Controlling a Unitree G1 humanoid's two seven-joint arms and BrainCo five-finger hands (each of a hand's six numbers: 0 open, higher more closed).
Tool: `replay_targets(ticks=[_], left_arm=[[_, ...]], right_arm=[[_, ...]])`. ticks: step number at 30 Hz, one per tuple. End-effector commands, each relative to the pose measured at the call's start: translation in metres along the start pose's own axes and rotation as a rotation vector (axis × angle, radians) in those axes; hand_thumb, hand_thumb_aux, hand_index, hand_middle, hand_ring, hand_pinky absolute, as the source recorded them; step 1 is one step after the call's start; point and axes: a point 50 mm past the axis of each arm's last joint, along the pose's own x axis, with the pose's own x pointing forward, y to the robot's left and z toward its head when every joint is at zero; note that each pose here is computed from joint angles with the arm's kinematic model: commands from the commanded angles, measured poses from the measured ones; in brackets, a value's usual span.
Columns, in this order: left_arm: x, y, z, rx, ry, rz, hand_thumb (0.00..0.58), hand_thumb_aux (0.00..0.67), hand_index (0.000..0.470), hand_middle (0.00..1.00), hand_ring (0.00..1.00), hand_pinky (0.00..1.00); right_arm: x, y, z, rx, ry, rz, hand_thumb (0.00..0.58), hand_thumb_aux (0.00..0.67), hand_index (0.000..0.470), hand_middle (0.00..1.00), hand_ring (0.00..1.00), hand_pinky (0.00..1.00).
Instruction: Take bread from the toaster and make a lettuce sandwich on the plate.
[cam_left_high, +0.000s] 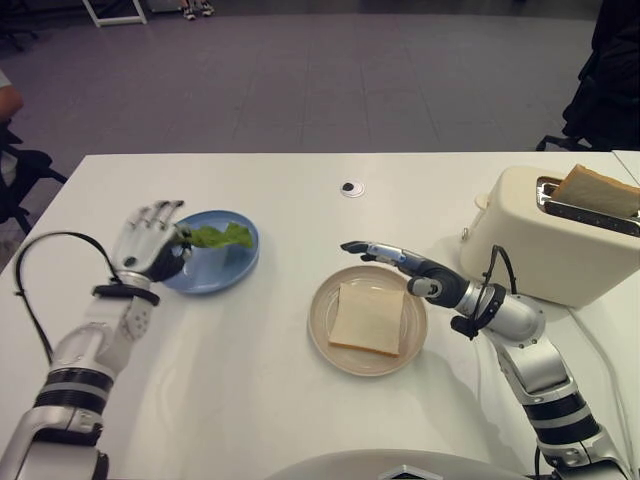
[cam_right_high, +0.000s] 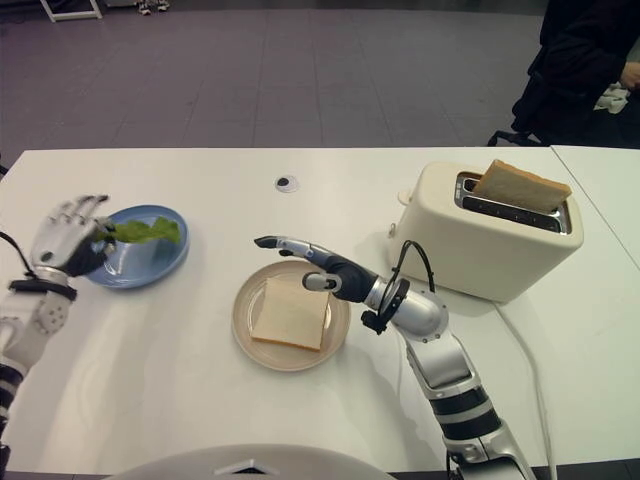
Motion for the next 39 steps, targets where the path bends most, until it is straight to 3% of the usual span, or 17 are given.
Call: replay_targets(ticks=[1,9,15,20,25,39], left_arm=[[0.0,0.038,0.038,-0.061,-0.116,0.124,0.58,0.67,0.47,0.0,0.0,0.0],[-0.02,0.048,0.153,-0.417,-0.409,0.137,0.58,0.67,0.47,0.0,0.0,0.0],[-0.038,0.011,0.205,-0.538,-0.51,-0.015,0.58,0.67,0.47,0.0,0.0,0.0],[-0.047,-0.026,0.216,-0.436,-0.545,-0.112,0.58,0.67,0.47,0.0,0.0,0.0],[-0.052,-0.04,0.215,-0.41,-0.55,-0.143,0.58,0.67,0.47,0.0,0.0,0.0],[-0.067,-0.018,0.2,-0.387,-0.521,-0.051,0.58,0.67,0.47,0.0,0.0,0.0]], right_arm=[[-0.012,-0.019,0.0,-0.016,0.005,-0.11,0.0,0.0,0.0,0.0,0.0,0.0],[-0.046,-0.041,-0.013,-0.009,0.075,-0.263,0.0,0.0,0.0,0.0,0.0,0.0],[-0.047,-0.039,-0.019,0.002,0.08,-0.275,0.0,0.0,0.0,0.0,0.0,0.0],[-0.044,-0.037,-0.02,0.006,0.073,-0.269,0.0,0.0,0.0,0.0,0.0,0.0],[-0.044,-0.037,-0.02,0.012,0.069,-0.267,0.0,0.0,0.0,0.0,0.0,0.0],[-0.046,-0.039,-0.021,0.016,0.07,-0.256,0.0,0.0,0.0,0.0,0.0,0.0]])
